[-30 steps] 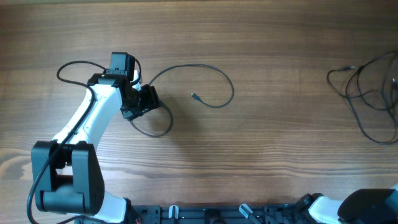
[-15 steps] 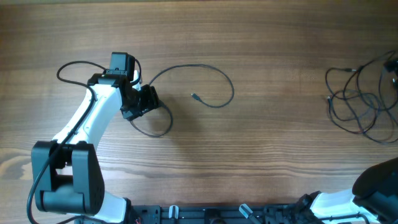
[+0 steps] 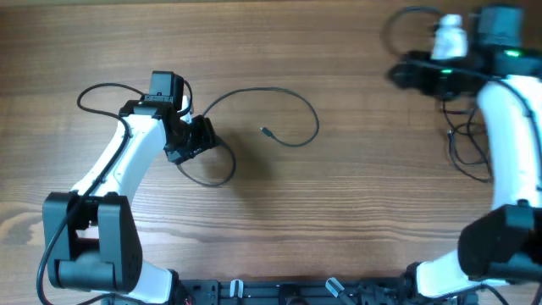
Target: Untangle cables
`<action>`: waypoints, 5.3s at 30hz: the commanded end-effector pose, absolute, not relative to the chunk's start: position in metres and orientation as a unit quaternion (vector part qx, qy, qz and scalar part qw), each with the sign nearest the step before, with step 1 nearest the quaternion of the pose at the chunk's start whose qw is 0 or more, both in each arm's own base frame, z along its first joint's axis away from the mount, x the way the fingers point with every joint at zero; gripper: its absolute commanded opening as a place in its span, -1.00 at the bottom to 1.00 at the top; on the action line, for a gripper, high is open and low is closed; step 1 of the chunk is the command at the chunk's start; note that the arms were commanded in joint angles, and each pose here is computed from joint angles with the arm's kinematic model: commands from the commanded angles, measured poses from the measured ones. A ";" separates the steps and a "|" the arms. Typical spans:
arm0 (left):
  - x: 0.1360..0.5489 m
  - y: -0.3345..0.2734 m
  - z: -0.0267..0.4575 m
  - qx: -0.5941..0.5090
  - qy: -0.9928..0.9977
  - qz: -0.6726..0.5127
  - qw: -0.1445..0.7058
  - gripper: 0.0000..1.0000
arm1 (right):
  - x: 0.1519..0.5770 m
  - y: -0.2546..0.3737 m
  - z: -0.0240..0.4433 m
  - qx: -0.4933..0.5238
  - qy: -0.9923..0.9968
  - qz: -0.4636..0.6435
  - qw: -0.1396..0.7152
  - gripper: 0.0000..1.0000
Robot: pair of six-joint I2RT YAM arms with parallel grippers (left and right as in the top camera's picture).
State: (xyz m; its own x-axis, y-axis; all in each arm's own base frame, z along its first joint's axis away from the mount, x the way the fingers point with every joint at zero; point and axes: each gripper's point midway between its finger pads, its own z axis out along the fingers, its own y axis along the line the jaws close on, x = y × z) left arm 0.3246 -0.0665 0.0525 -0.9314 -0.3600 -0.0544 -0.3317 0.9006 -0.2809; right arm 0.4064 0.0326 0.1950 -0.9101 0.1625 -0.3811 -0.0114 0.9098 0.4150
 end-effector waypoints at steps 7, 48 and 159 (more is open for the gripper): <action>0.315 -0.035 0.051 -0.233 0.970 -0.047 0.055 0.25 | 0.392 0.157 0.113 -0.098 0.975 0.176 0.095 0.51; 0.296 0.062 0.049 -0.412 0.910 -0.023 0.033 0.58 | 0.467 0.232 0.002 -0.274 0.933 0.109 0.207 0.25; 0.289 0.060 0.049 -0.411 0.911 -0.020 0.019 0.60 | 0.379 -0.063 0.394 0.123 0.825 0.170 0.526 -0.85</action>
State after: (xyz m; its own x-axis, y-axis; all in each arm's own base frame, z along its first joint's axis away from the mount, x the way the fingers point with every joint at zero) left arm 0.2888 0.0566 0.0447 -0.6745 -0.7383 0.0033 -0.7372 0.6733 -0.0574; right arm 0.3957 -0.0804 0.3546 -0.4836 0.4509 -0.7502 0.1483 0.8869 0.4375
